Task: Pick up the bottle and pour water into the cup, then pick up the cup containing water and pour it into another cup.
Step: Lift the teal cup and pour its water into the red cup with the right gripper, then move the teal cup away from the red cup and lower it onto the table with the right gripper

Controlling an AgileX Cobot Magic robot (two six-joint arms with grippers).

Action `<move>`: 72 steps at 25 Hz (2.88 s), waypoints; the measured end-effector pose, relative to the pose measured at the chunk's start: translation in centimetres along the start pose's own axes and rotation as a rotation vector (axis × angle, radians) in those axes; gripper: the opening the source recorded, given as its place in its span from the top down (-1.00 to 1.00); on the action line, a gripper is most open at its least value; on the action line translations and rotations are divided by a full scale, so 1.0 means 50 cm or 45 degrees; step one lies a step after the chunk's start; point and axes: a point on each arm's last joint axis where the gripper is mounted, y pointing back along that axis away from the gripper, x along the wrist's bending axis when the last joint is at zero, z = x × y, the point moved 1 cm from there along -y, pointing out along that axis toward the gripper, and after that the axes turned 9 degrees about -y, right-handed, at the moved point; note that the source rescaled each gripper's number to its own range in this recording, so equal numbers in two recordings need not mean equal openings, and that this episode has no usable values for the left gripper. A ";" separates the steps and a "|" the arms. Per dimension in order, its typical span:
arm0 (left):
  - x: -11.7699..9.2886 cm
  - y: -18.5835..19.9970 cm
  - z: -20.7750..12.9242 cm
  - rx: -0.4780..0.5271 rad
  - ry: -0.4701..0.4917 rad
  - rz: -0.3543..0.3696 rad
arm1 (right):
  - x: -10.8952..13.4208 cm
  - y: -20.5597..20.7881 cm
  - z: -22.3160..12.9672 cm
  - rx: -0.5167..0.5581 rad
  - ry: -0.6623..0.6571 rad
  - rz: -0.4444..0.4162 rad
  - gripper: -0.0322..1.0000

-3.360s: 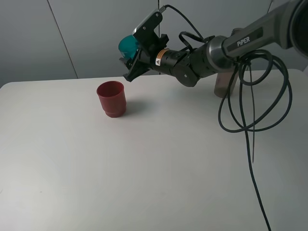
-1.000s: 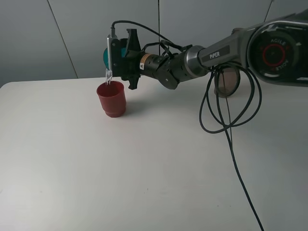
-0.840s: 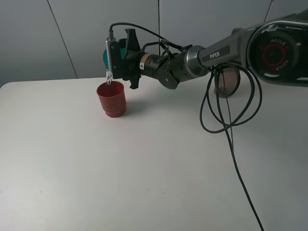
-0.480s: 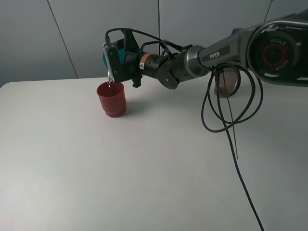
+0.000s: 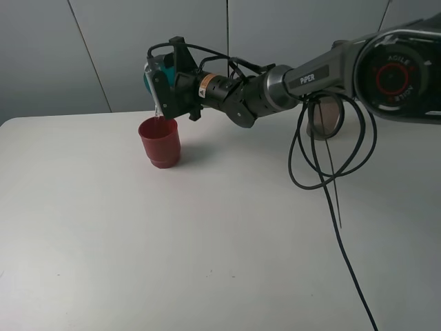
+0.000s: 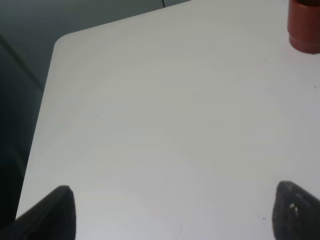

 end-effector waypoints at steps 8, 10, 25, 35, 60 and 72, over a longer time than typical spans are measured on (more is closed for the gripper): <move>0.000 0.000 0.000 0.000 0.000 0.000 | -0.008 0.000 0.011 -0.054 0.076 -0.056 0.85; 0.000 0.000 0.000 0.000 0.000 0.000 | -0.009 0.000 0.013 -0.061 0.098 -0.065 0.85; 0.000 0.000 0.000 0.000 0.000 0.000 | -0.009 0.001 0.028 -0.146 0.304 -0.082 0.85; 0.000 0.000 0.000 0.000 0.000 0.000 | -0.009 0.001 0.028 -0.156 0.031 -0.065 0.85; 0.000 0.000 0.000 0.000 0.000 0.000 | 0.041 0.193 -0.092 0.297 -1.752 0.054 0.85; 0.000 0.000 0.000 0.000 0.000 0.000 | 0.161 0.204 -0.148 0.350 -2.001 0.019 0.85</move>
